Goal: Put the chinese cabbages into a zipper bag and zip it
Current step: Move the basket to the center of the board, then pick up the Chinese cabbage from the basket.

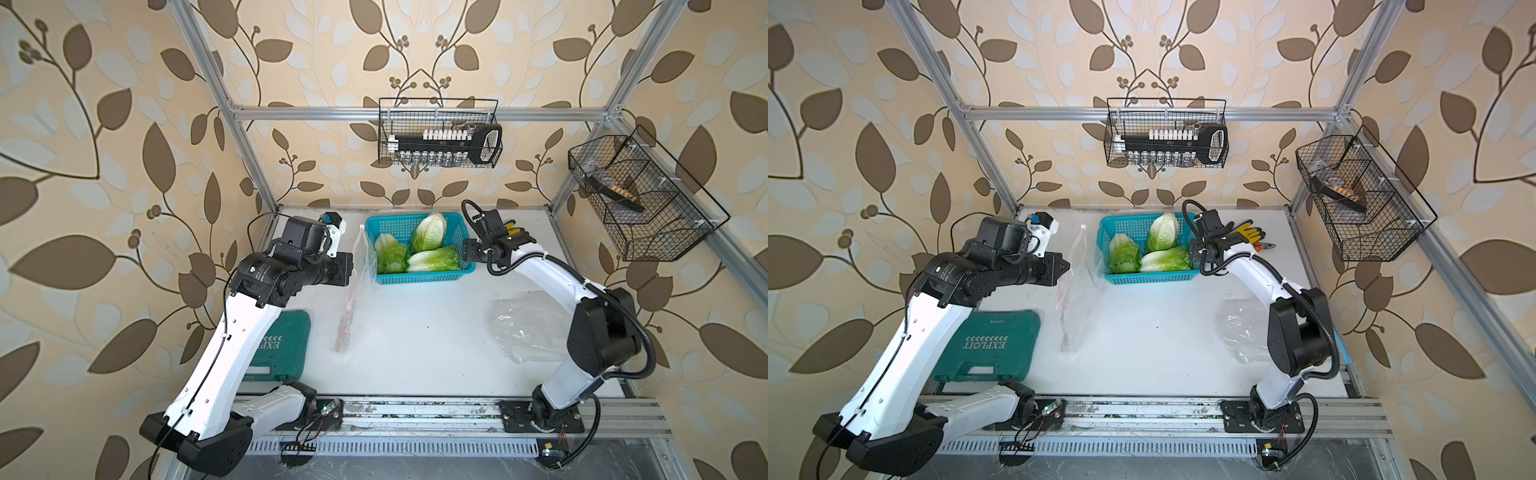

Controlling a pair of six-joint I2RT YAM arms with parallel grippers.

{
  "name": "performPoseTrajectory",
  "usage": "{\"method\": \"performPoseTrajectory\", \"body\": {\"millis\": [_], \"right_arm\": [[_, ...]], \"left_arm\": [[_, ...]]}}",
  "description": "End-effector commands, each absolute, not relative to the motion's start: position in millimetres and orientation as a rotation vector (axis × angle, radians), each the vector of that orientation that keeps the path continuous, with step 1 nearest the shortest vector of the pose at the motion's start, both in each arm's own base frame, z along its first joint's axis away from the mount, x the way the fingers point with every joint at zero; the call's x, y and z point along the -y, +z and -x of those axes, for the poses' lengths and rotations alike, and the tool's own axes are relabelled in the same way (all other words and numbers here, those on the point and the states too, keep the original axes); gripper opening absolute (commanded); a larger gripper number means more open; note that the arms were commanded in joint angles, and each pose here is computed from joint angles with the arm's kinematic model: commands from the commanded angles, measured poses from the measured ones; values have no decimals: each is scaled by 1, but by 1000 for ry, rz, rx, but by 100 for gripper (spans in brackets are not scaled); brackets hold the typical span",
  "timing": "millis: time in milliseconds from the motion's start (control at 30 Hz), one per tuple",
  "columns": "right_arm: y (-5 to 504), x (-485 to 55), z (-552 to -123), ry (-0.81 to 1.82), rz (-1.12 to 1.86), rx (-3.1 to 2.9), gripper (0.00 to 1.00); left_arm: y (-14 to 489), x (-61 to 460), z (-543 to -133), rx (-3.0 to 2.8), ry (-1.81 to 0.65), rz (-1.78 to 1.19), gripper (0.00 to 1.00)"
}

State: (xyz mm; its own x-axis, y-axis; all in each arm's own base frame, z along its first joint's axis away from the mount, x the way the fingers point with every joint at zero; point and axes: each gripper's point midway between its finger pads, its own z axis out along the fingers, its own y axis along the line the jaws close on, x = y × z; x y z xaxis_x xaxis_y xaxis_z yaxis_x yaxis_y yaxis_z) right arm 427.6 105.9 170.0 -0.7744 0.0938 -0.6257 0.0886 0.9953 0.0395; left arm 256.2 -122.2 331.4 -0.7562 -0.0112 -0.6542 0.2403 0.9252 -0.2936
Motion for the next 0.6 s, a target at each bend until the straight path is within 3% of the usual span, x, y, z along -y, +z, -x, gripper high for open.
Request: {"method": "performPoseTrajectory", "body": {"millis": [0,167,467,567], "right_arm": [[177,-128,-416,138,-12,-2524,80],[162,-161,-421,392,-122,-2584,79],[102,-200,-446,572,-266,-2699,79],[91,-211,-449,637,-281,-2692,76]], "left_arm": [[374,107,-259,-2261,-431,-76,0],[388,114,-259,-2237,-474,-96,0],[330,163,-272,-2329,-691,-130,0],[310,194,-280,-2314,-875,-124,0]]}}
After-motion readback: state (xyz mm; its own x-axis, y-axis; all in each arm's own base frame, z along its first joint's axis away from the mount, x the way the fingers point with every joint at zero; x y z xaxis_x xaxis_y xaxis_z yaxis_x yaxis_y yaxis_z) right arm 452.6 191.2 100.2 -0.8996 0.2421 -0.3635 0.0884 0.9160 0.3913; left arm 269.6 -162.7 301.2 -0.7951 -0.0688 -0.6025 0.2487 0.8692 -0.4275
